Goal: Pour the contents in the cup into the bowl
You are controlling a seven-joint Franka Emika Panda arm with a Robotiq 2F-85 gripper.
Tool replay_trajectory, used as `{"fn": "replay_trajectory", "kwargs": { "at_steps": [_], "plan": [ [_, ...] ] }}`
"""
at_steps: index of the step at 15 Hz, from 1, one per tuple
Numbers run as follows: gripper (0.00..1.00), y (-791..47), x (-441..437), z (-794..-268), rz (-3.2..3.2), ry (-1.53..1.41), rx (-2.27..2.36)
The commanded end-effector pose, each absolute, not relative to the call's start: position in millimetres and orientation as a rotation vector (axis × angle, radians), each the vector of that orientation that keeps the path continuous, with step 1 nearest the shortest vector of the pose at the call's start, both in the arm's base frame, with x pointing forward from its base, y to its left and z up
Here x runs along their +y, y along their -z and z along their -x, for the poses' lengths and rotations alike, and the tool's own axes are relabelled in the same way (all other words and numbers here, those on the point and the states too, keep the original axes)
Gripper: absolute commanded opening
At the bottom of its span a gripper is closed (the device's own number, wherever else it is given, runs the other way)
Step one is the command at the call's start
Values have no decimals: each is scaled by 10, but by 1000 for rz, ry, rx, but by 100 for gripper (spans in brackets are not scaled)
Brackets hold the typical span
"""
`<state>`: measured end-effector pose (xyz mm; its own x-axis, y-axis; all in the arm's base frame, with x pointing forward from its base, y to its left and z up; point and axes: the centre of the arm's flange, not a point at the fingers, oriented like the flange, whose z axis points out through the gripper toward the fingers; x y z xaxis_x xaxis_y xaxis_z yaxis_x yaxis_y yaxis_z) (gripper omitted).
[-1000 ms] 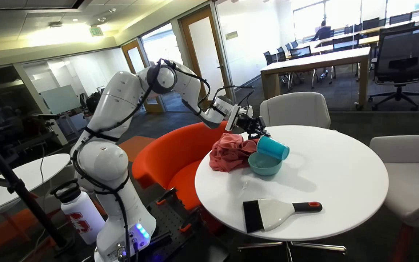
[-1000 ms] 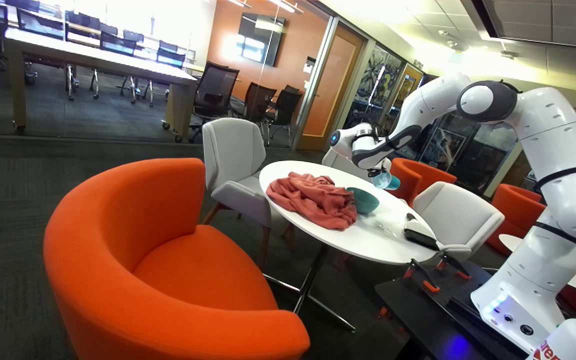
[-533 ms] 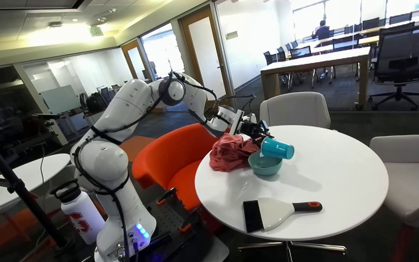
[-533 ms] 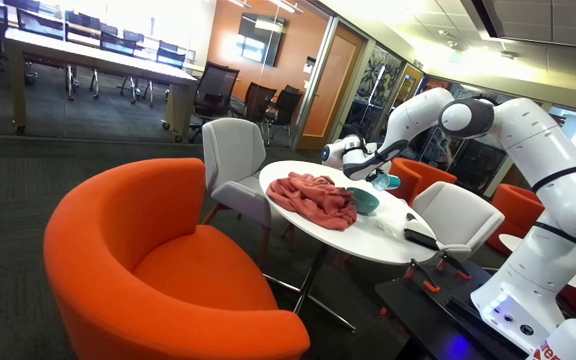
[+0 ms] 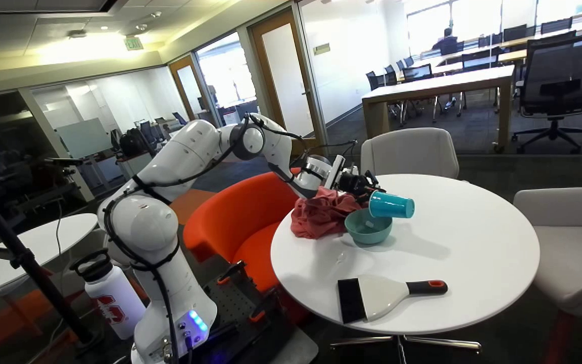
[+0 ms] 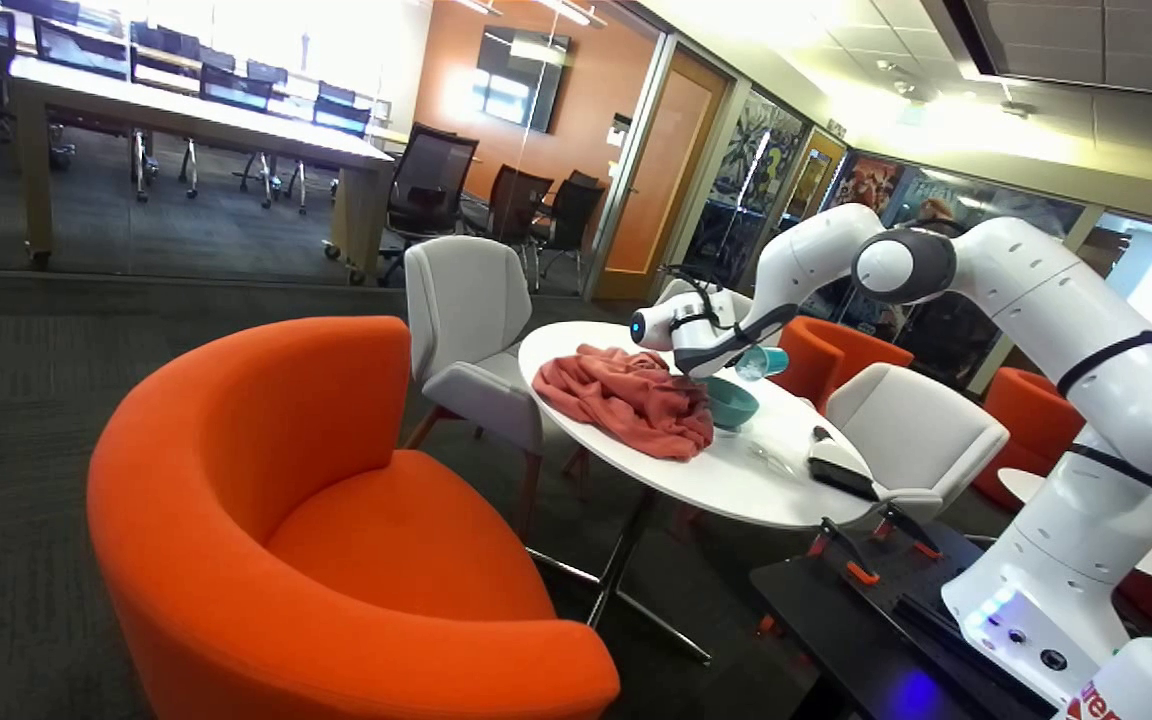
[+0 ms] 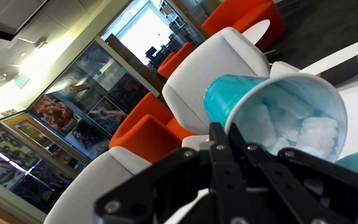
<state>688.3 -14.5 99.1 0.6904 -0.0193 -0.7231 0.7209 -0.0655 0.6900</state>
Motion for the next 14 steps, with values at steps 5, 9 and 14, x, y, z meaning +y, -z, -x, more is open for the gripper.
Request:
{"fn": "replay_trajectory", "kwargs": {
  "at_steps": [5, 9, 14],
  "plan": [
    [1, -797, 77, -7158, -1351, 845, 652],
    [1, -688, 166, -7168, -1266, 915, 689],
    [1, -622, 185, -7164, -1169, 1010, 720]
  ]
}}
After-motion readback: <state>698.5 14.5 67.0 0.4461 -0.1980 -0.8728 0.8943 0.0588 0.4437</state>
